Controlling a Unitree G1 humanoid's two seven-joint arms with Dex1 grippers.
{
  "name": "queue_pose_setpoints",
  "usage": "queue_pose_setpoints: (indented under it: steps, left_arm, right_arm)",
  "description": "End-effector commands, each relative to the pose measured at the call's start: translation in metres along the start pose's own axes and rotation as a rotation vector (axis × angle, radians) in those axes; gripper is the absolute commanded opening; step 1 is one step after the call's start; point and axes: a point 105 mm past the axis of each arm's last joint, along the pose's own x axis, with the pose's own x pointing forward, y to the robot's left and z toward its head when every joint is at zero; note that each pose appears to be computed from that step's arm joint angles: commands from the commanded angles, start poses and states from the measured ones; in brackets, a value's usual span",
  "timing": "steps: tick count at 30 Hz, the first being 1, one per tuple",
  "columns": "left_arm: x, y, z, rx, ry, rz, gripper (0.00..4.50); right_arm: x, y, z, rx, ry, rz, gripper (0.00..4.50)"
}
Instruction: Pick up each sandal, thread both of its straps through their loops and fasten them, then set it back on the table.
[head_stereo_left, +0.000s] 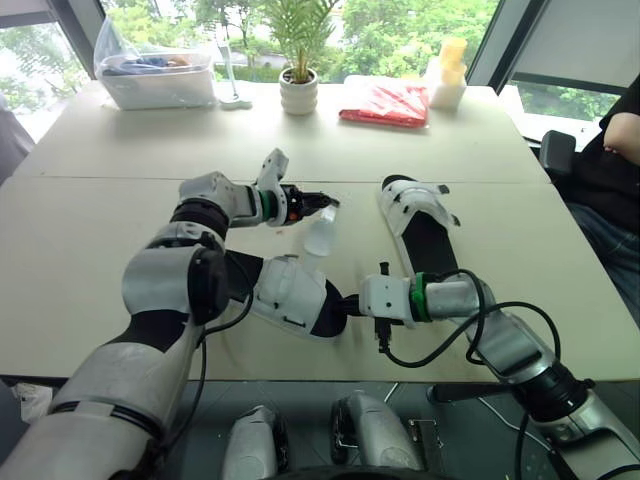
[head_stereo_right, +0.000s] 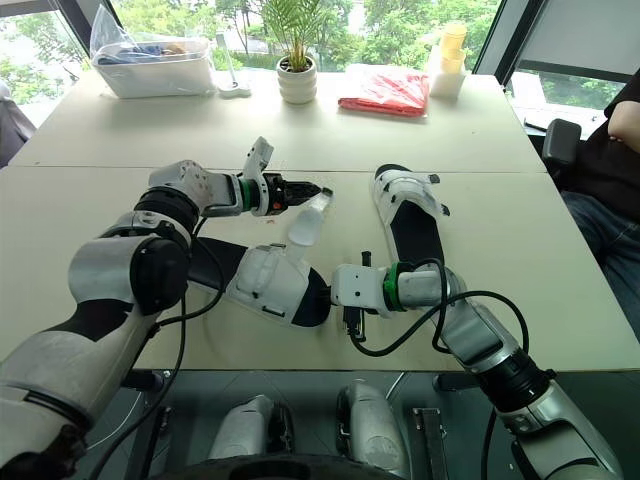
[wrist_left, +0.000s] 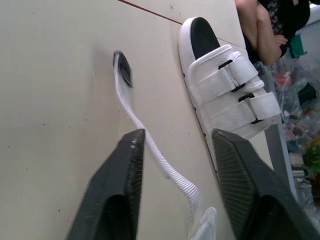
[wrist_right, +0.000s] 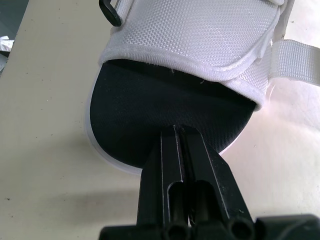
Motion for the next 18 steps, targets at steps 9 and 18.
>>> queue_pose_setpoints:
  steps: [9,18]
  left_arm:
    - [-0.009,-0.024,0.019,0.069,-0.039,-0.124,0.04]
    - [-0.018,0.015,0.002,0.213,0.099,0.063,1.26]
  right_arm:
    - [0.005,0.019,-0.019,0.062,0.07,0.077,0.0]
    - [0.007,0.02,-0.019,0.055,0.072,0.078,0.0]
